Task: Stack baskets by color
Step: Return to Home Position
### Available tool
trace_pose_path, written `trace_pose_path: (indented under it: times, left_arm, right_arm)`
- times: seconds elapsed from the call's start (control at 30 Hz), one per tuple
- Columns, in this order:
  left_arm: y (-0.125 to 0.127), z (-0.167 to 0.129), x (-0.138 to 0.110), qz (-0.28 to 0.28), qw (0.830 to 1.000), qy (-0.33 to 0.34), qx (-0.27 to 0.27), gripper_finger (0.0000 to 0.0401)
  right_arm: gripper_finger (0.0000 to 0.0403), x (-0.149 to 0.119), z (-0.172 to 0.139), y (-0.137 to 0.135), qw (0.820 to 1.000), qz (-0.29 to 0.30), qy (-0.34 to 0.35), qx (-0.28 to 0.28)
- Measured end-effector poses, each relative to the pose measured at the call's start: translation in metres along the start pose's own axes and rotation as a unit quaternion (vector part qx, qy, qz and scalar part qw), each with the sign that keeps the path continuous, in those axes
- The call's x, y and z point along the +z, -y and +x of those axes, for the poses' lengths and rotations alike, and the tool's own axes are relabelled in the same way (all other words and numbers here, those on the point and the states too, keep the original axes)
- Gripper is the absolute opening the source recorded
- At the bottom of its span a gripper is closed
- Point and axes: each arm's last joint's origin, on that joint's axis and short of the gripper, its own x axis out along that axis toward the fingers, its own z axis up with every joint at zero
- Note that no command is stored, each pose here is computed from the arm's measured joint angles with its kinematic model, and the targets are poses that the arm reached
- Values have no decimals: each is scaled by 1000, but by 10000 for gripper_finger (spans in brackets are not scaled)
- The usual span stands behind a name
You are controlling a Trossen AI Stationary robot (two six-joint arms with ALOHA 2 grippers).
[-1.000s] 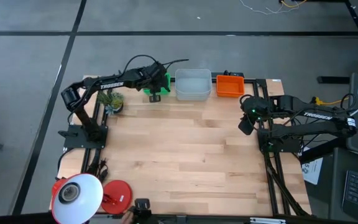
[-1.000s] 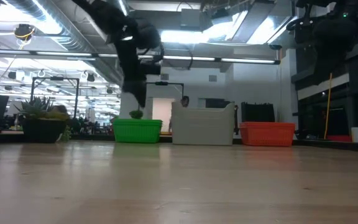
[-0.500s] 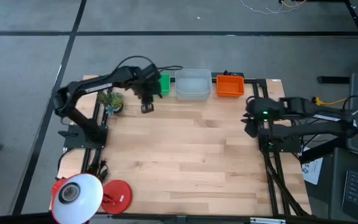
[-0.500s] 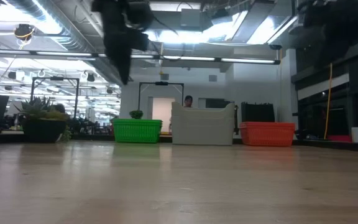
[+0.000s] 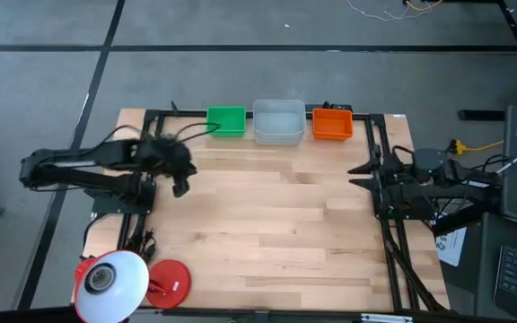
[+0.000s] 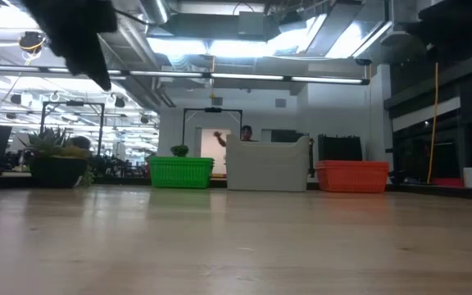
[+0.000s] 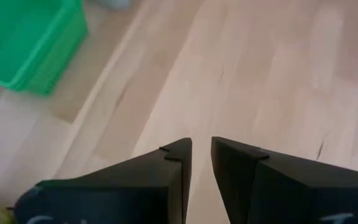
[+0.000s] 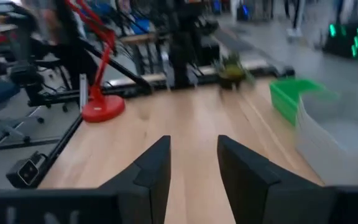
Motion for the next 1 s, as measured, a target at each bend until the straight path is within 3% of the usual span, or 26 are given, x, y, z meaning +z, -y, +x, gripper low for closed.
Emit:
trace_pose_path:
  times: [0.23,0.37,0.53,0.87,1.0]
  left_arm:
    - [6,-26,-36,-30,982,180,-43,53]
    - [6,-31,-49,-30,964,255,-63,53]
    - [8,-16,-67,-24,960,274,-51,53]
    - [17,13,-88,-23,953,292,-81,53]
    - [17,21,-94,-25,951,297,-84,53]
  right_arm:
    - [131,-30,6,4,995,-42,89,20]
    - [131,-46,18,6,995,-41,89,23]
    - [131,-57,28,8,991,-43,122,28]
    - [131,-83,43,12,985,-46,159,40]
    - [131,-83,43,13,985,-53,161,18]
